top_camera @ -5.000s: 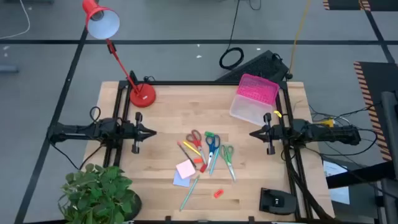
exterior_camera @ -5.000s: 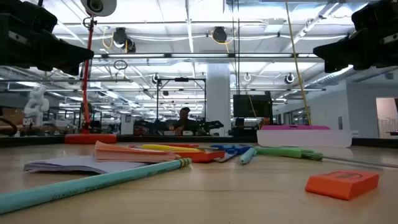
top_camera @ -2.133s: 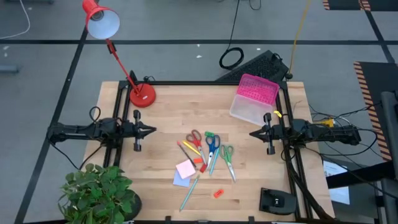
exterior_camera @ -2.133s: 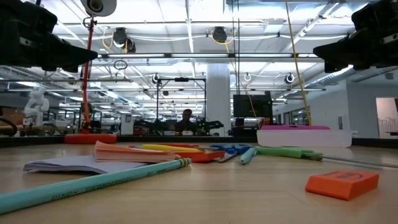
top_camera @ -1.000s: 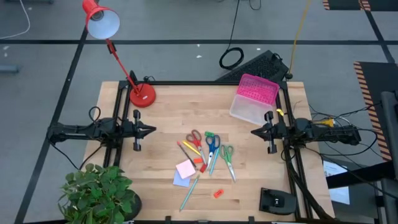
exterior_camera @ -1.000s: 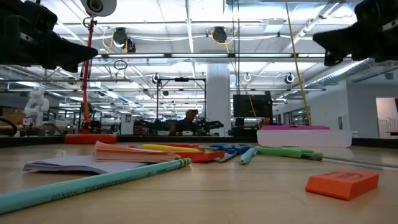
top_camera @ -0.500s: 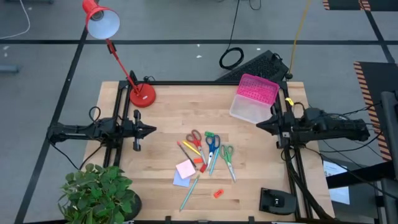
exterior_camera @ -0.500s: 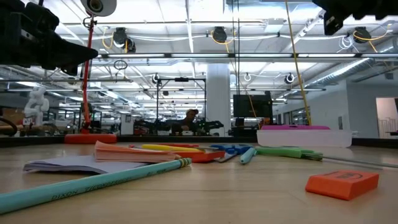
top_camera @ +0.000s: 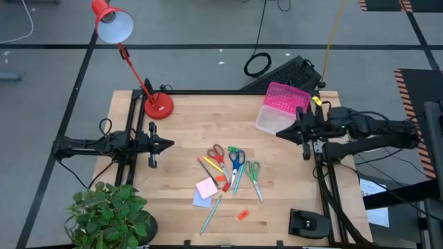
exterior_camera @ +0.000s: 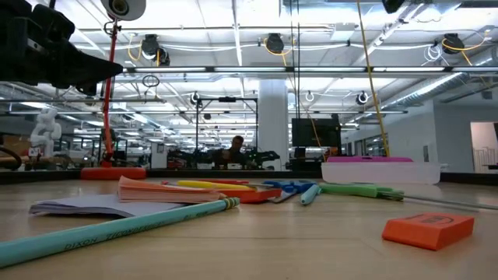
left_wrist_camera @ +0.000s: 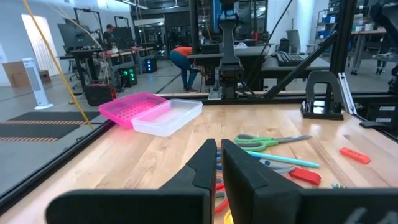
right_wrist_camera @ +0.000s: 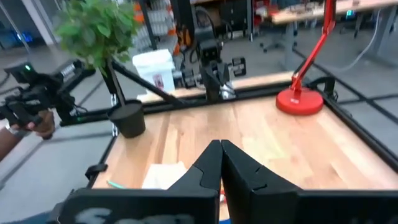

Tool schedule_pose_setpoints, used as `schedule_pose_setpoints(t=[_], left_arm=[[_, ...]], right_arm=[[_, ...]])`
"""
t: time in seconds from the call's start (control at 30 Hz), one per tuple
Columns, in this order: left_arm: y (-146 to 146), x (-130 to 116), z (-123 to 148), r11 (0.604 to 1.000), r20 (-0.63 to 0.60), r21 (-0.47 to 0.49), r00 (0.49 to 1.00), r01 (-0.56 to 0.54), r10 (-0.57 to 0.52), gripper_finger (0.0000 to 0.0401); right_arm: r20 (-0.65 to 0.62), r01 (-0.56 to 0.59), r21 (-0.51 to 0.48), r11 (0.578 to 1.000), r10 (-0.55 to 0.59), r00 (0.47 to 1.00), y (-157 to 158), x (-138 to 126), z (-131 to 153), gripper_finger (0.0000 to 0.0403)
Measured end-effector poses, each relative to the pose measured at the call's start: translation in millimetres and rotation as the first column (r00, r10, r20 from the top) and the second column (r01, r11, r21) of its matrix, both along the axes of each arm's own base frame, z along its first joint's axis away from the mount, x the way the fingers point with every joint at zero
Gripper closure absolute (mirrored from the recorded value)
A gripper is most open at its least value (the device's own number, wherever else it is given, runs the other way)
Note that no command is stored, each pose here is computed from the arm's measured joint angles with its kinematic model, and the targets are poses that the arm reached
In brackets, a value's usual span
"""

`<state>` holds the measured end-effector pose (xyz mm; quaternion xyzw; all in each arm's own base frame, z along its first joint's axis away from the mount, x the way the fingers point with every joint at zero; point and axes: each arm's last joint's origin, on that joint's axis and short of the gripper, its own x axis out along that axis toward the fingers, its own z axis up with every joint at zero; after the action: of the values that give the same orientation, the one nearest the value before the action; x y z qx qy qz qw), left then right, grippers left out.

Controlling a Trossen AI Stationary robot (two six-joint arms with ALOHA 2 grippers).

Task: Pack school essentials
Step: Put the blue pen into the supply box

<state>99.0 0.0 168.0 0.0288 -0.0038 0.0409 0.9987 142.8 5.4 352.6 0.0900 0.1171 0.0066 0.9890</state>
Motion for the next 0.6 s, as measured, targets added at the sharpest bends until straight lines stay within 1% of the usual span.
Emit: schedule_pose_setpoints(t=[0.13,0.3,0.37,0.6], left_arm=[[0,0,0,1.000,0.000,-0.020,1.000,0.001,-0.001,0.0373],[0,0,0,0.999,0.000,-0.041,1.000,-0.006,0.006,0.0373],[1,0,0,0.999,0.001,-0.041,1.000,-0.021,0.021,0.0373],[1,0,0,0.998,0.002,-0.053,1.000,-0.028,0.028,0.0373]], right_arm=[[-0.036,0.006,0.012,1.000,-0.005,0.999,1,12,16,0.0403],[-0.131,0.082,-0.039,0.996,-0.087,0.987,2,20,28,0.0403],[-0.152,0.101,-0.060,0.993,-0.109,0.982,4,21,29,0.0403],[-0.224,0.107,-0.100,0.989,-0.127,0.966,14,27,20,0.0403]])
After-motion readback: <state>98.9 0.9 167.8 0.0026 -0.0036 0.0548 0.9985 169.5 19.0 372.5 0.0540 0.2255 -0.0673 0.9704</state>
